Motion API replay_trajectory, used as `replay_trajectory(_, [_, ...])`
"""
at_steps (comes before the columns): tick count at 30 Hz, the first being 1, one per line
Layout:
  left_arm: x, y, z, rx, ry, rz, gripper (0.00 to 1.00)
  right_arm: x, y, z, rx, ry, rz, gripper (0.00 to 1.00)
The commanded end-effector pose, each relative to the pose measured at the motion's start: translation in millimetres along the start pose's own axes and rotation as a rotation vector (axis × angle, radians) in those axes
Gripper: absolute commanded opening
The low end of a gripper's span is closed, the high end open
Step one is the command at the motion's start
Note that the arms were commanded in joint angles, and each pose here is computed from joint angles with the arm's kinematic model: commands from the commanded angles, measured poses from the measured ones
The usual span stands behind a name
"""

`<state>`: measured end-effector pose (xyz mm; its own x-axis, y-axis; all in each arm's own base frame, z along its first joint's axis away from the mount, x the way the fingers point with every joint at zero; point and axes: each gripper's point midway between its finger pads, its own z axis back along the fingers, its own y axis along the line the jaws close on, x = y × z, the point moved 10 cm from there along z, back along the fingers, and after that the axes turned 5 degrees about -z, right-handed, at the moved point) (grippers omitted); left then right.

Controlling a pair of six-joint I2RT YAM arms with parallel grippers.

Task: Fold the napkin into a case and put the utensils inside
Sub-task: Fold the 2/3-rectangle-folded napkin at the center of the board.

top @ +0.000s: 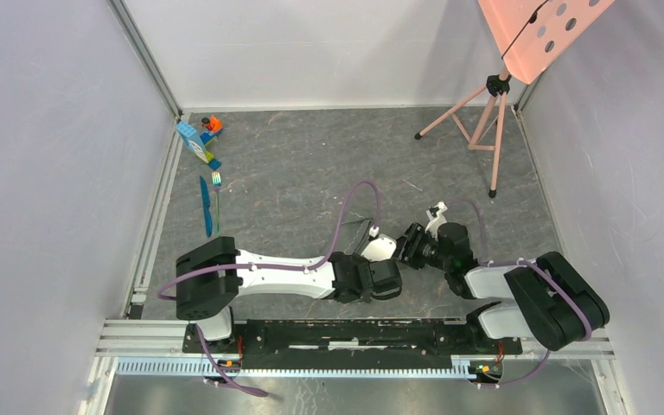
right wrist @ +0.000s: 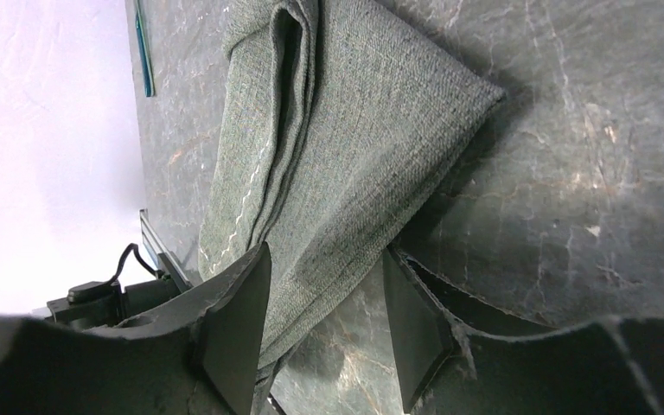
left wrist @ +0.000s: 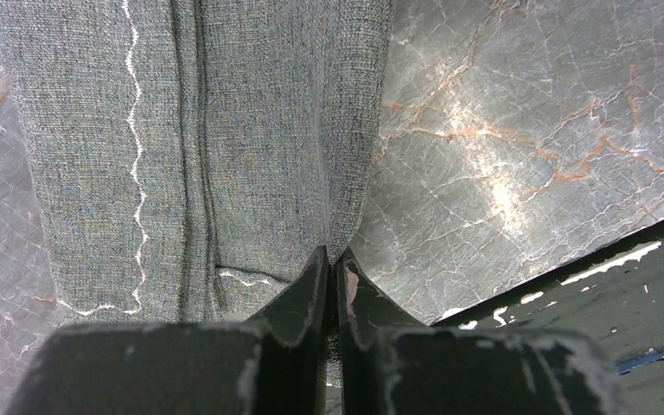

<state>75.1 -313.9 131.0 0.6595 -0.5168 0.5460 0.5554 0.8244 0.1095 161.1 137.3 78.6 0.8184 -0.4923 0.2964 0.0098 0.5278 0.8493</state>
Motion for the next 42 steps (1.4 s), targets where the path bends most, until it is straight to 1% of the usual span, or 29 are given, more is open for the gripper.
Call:
replay_trajectory(1, [12, 1, 10, -0.061, -0.062, 0.038, 0.02, 9, 8, -10, 0.002, -0.028, 0.026, 0.55])
replay_trajectory(6, [13, 2, 10, -0.066, -0.063, 0.040, 0.02, 8, 9, -14, -0.004, -0.023, 0.028, 0.50])
replay_trajectory(7, [12, 2, 10, -0.069, -0.062, 0.040, 0.02, 8, 9, -14, -0.003, -0.023, 0.032, 0.47])
replay_trajectory(9, [12, 1, 9, -0.076, -0.057, 0.041, 0.02, 8, 9, -16, -0.006, -0.021, 0.036, 0.37])
replay_trajectory(12, [12, 0, 9, -0.096, -0.052, 0.042, 0.04, 9, 9, -17, -0.013, -0.026, 0.049, 0.16])
replay_trajectory(13, [13, 0, 9, -0.103, -0.051, 0.047, 0.09, 10, 8, -18, -0.020, -0.026, 0.058, 0.07])
replay_trajectory(14, [14, 0, 11, -0.114, -0.052, 0.051, 0.16, 11, 8, -19, -0.031, -0.024, 0.068, 0.01])
replay_trajectory(17, [19, 2, 19, -0.161, -0.068, 0.067, 0.42, 15, 8, -22, -0.066, -0.005, 0.121, 0.00])
replay_trajectory(18, [22, 7, 23, -0.180, -0.074, 0.080, 0.47, 17, 9, -23, -0.071, -0.002, 0.140, 0.00])
replay_trajectory(20, [30, 19, 30, -0.219, -0.090, 0.127, 0.53, 20, 10, -25, -0.082, 0.010, 0.174, 0.00])
replay_trajectory(22, [40, 36, 38, -0.280, -0.121, 0.195, 0.55, 22, 10, -27, -0.100, 0.013, 0.197, 0.00])
replay_trajectory(24, [50, 57, 41, -0.334, -0.161, 0.273, 0.55, 25, 11, -28, -0.111, 0.015, 0.227, 0.00])
replay_trajectory(27, [65, 91, 34, -0.348, -0.213, 0.400, 0.53, 31, 14, -30, -0.121, 0.008, 0.265, 0.00])
replay_trajectory(30, [79, 114, 18, -0.355, -0.245, 0.482, 0.44, 36, 17, -34, -0.141, 0.014, 0.288, 0.00])
replay_trajectory(32, [88, 121, 5, -0.372, -0.254, 0.508, 0.36, 38, 19, -36, -0.139, 0.015, 0.290, 0.00])
replay_trajectory(34, [98, 126, -7, -0.355, -0.255, 0.521, 0.28, 41, 22, -37, -0.138, 0.017, 0.291, 0.00])
replay_trajectory(38, [112, 132, -35, -0.324, -0.260, 0.525, 0.21, 44, 26, -38, -0.144, 0.014, 0.297, 0.00])
replay_trajectory(42, [117, 129, -66, -0.351, -0.218, 0.515, 0.14, 47, 32, -39, -0.144, 0.006, 0.300, 0.00])
